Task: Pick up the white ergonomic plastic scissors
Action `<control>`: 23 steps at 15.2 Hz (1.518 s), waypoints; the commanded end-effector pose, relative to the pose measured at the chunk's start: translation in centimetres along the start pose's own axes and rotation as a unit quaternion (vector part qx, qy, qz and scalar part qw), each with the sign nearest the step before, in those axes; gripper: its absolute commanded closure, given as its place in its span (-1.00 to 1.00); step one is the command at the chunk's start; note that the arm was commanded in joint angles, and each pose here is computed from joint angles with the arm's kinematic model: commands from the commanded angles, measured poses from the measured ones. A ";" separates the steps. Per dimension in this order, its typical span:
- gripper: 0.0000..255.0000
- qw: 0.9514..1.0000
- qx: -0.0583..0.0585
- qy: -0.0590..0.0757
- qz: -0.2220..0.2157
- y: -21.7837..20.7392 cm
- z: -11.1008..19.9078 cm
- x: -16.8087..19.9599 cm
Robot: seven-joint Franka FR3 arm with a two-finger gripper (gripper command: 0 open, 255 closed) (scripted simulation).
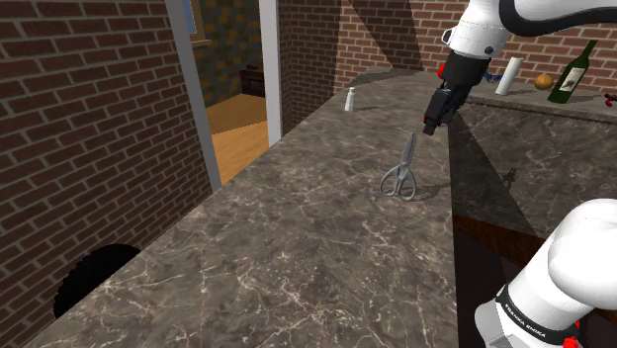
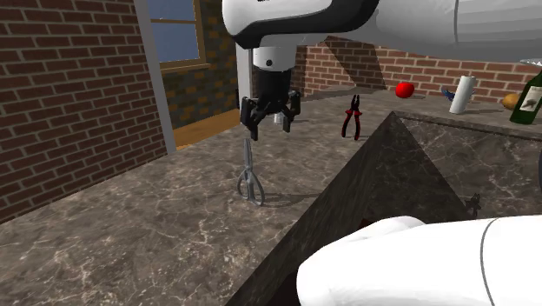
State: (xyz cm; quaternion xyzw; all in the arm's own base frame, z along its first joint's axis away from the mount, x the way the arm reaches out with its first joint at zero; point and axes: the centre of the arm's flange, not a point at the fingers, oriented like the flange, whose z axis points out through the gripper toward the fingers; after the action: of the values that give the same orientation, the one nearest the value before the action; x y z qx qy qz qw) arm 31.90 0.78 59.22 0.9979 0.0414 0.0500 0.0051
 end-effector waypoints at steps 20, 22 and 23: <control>1.00 0.970 0.070 0.170 -0.161 -1.6 14.0 -5.4; 1.00 0.970 0.070 0.170 -0.161 -1.6 14.1 -5.4; 1.00 0.970 0.070 0.170 -0.161 -1.6 14.1 -5.4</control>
State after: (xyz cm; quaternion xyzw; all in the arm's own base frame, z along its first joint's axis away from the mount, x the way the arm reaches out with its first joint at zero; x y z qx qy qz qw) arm 27.84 1.85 44.71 0.9526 0.2054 0.2150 -0.0636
